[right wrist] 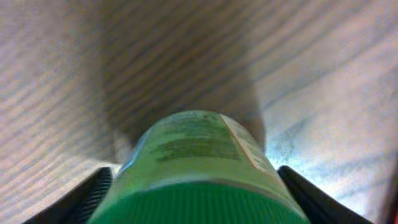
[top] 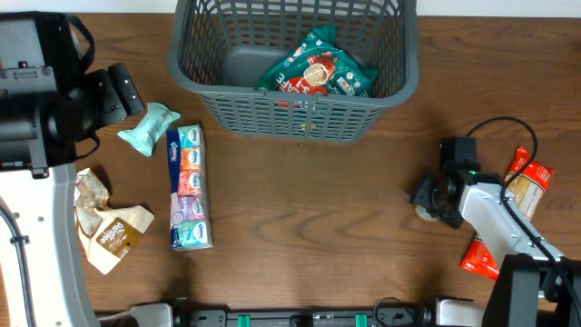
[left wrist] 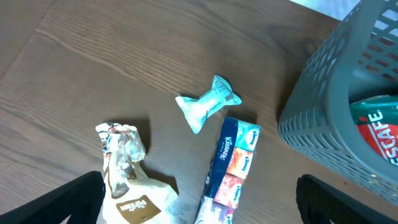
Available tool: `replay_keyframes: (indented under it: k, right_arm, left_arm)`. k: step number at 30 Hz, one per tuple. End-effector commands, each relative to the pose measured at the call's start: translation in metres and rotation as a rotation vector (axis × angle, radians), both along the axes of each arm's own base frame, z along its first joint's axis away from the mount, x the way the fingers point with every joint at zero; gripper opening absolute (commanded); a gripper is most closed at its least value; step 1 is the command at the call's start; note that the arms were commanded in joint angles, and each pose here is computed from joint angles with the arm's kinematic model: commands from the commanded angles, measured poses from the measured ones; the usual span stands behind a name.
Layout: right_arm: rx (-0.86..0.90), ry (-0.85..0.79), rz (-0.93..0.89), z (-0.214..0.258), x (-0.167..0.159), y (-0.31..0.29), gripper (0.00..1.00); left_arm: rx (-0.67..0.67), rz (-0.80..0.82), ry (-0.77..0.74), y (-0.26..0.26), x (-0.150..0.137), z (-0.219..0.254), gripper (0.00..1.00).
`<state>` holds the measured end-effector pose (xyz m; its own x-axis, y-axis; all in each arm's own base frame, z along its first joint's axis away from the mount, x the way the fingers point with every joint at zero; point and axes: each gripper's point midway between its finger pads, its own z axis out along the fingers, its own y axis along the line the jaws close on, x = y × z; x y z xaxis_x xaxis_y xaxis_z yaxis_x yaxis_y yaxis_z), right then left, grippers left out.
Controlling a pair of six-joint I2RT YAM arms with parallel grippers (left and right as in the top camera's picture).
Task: Pack container
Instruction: 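Lift the jar into the basket and release it with the right gripper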
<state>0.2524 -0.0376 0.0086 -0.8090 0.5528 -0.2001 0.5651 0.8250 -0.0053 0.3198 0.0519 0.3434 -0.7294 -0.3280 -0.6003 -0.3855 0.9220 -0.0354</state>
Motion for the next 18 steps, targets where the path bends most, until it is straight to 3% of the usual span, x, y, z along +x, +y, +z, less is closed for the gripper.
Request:
replay_keyframes:
  k: [1, 4, 7, 13, 18]
  right_arm:
    - [-0.001, 0.012, -0.005, -0.003, -0.006, 0.001, 0.39]
    - [-0.002, 0.002, -0.005, -0.003, -0.003, 0.001, 0.17]
    - [-0.005, -0.026, -0.005, 0.002, 0.005, 0.000, 0.02]
    - [-0.034, -0.184, 0.066, 0.060, 0.063, -0.004, 0.01]
    - [-0.080, -0.395, 0.184, 0.165, 0.123, -0.003, 0.01]
  left_arm:
    - [0.003, 0.013, 0.012, 0.002, 0.000, -0.003, 0.99]
    - [0.003, 0.013, 0.012, 0.002, 0.000, -0.003, 0.99]
    - [0.003, 0.013, 0.012, 0.002, 0.000, -0.003, 0.99]
    - [0.003, 0.013, 0.012, 0.002, 0.000, -0.003, 0.99]
    - [0.003, 0.013, 0.012, 0.002, 0.000, -0.003, 0.99]
